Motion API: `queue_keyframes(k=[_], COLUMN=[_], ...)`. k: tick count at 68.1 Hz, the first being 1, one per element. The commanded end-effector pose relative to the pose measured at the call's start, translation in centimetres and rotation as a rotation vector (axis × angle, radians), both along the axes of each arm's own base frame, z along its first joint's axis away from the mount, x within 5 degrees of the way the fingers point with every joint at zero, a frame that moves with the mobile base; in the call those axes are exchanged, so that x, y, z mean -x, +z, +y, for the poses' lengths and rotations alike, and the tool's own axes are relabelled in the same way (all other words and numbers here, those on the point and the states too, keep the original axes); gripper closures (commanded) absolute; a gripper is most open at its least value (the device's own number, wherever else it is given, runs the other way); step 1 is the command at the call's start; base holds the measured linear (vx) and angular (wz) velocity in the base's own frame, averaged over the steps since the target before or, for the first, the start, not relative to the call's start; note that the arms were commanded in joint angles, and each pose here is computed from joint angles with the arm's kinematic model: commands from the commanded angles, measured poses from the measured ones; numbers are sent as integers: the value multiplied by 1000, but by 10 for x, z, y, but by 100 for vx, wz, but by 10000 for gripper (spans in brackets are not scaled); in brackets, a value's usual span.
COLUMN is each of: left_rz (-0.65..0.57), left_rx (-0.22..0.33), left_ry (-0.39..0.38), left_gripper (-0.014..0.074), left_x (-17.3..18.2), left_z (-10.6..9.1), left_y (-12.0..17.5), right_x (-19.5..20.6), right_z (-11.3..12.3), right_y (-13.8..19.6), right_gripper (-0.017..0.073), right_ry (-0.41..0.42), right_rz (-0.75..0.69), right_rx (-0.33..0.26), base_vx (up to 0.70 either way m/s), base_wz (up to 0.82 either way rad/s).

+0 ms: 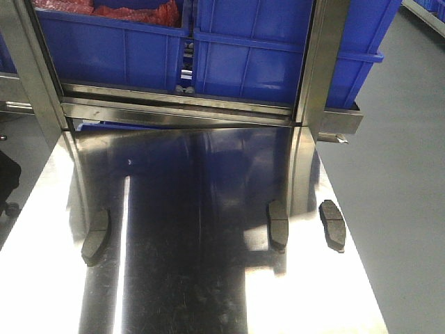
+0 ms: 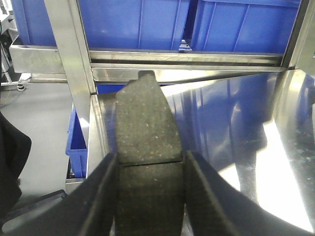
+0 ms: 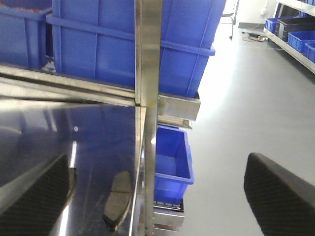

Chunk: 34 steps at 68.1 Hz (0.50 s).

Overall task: Move and align brake pads A on conveyor
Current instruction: 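Lower the right gripper onto the brake pad nearest it and close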

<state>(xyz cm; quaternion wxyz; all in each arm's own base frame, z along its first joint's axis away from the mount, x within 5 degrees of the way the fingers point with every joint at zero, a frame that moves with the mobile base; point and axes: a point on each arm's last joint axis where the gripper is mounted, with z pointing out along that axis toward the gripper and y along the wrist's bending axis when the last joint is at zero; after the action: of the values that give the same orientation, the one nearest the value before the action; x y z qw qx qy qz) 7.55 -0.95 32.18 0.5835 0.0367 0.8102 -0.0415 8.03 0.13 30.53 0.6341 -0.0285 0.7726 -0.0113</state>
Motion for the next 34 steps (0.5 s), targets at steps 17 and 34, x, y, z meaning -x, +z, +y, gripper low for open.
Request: queue_keyframes(k=[17,34], left_rz=[-119,-119], left_rx=[20,20], left_ry=[1,1], left_gripper=[522,522], left_x=[-1,-1], left_z=[0,0], left_y=[18,18], right_x=[-79,-156], right_z=[4,15], right_y=[14,2], right_gripper=[-104,-91], right_ry=[-21,1], right_rz=[312,595], right_rx=[-59,-41], base_vx=[0,0], base_wz=[0,0])
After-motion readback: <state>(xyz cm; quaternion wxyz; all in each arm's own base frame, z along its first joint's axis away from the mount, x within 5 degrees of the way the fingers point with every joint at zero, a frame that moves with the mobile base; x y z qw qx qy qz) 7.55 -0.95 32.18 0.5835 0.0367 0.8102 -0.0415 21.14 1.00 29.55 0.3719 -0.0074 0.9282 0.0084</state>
